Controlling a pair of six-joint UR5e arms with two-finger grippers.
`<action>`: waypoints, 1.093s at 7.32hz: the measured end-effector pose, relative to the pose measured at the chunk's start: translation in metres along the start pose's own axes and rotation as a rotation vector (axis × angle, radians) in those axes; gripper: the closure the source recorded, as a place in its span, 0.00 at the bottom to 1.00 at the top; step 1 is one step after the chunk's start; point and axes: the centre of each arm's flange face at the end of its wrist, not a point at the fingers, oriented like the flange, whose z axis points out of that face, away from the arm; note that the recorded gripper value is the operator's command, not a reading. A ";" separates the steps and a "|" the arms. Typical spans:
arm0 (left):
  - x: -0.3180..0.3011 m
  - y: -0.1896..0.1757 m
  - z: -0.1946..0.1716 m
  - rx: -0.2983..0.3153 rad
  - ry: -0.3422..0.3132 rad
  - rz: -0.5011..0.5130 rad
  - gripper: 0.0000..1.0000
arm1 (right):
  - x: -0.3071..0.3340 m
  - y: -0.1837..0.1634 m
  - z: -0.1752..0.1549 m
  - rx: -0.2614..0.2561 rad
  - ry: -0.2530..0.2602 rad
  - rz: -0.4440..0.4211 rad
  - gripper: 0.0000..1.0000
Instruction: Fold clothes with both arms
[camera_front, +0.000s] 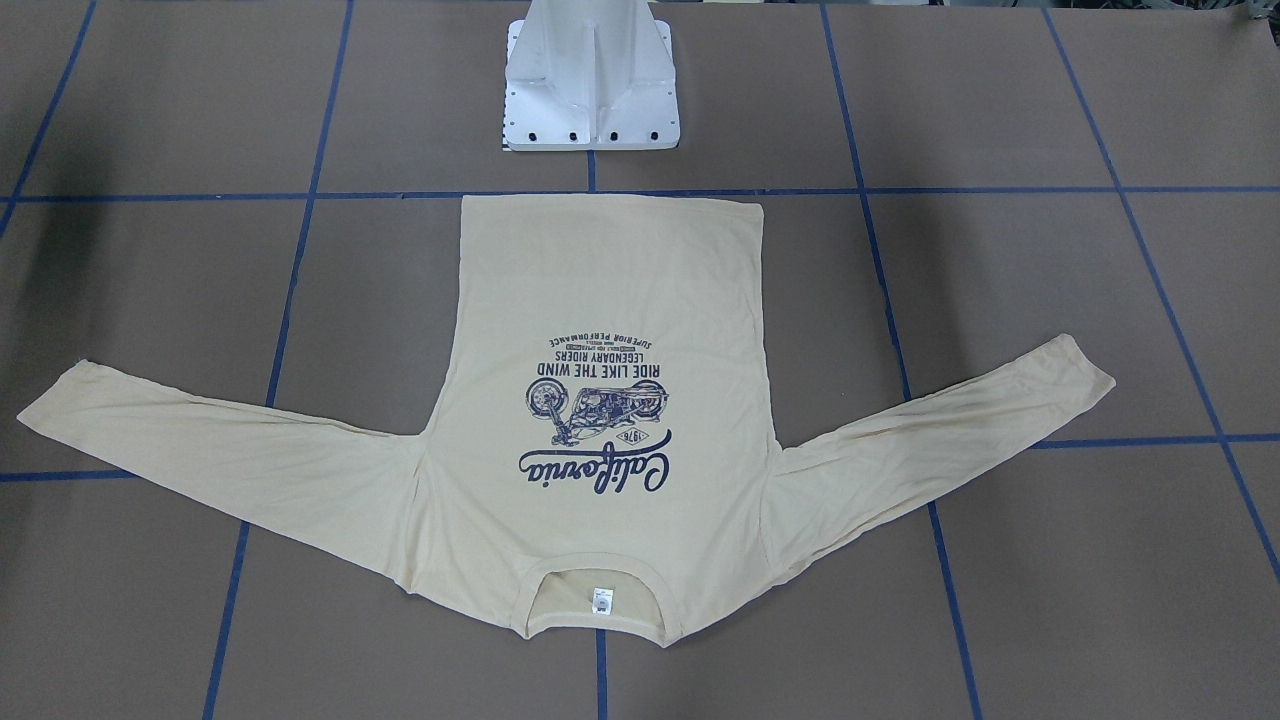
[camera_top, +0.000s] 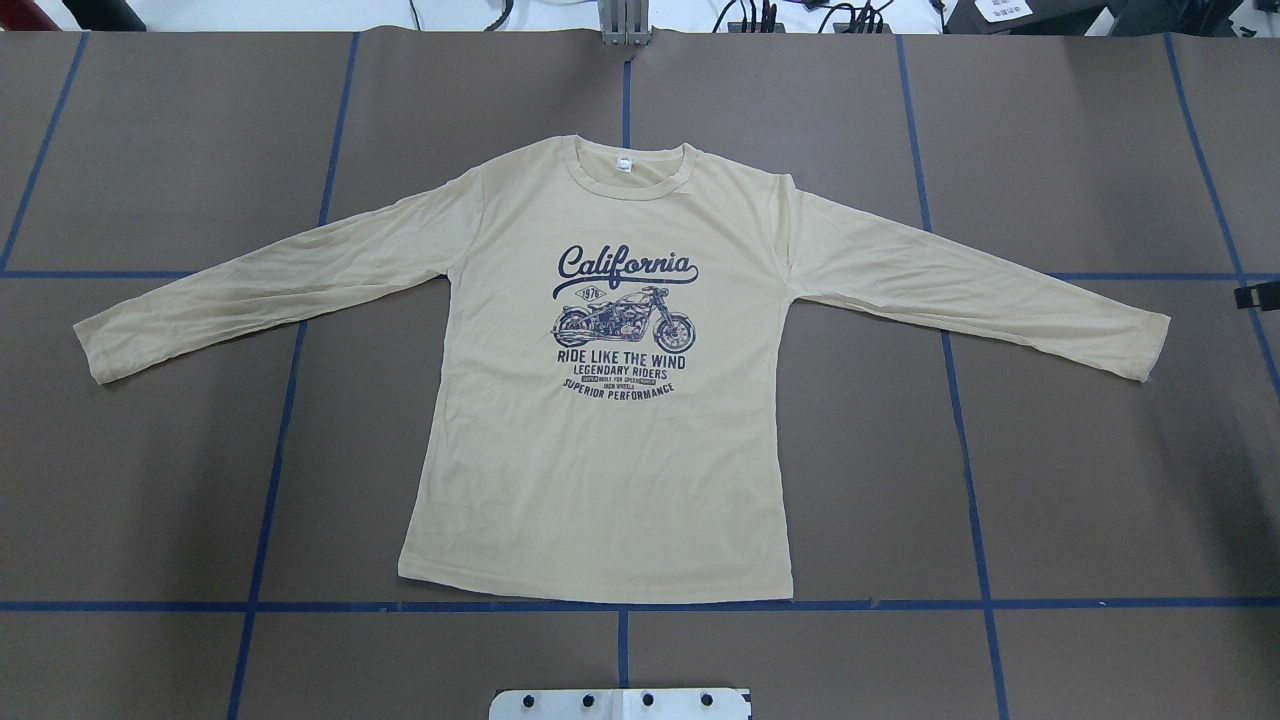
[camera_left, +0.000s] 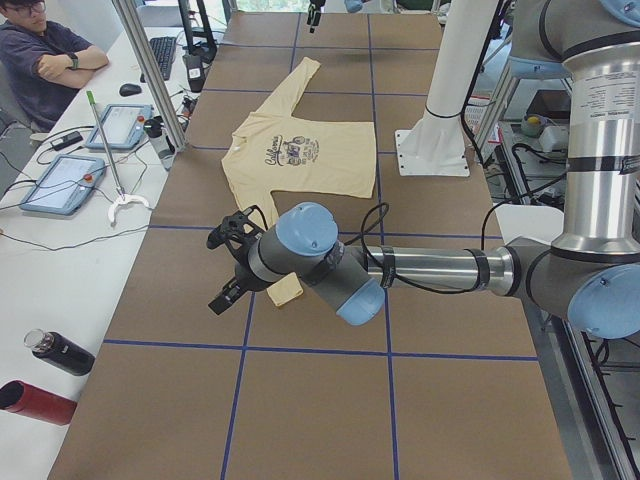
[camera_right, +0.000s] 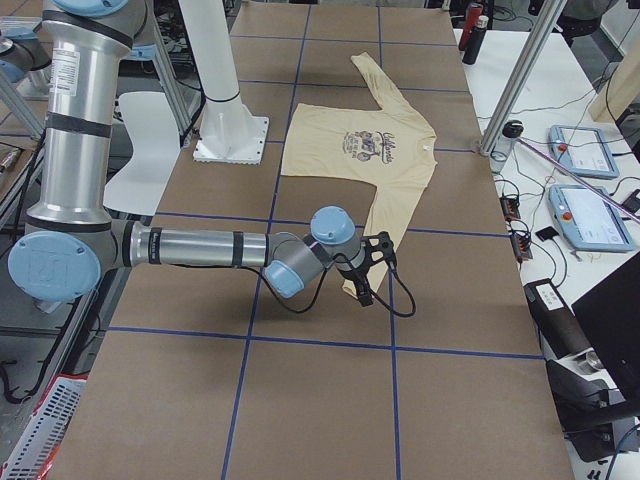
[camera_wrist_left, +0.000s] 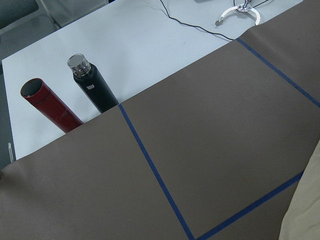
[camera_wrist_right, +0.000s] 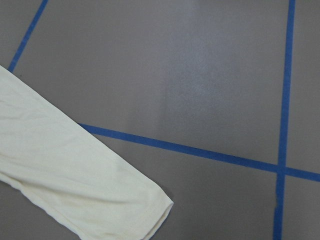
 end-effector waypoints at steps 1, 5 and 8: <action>0.000 0.000 0.000 0.001 0.000 0.001 0.01 | -0.003 0.009 0.027 0.008 -0.004 0.011 0.08; 0.000 0.004 0.000 -0.003 -0.001 -0.001 0.01 | -0.007 0.025 0.072 -0.017 0.006 0.011 0.13; 0.000 0.006 0.001 -0.006 -0.001 -0.003 0.01 | -0.023 0.005 0.101 -0.017 0.011 0.007 0.23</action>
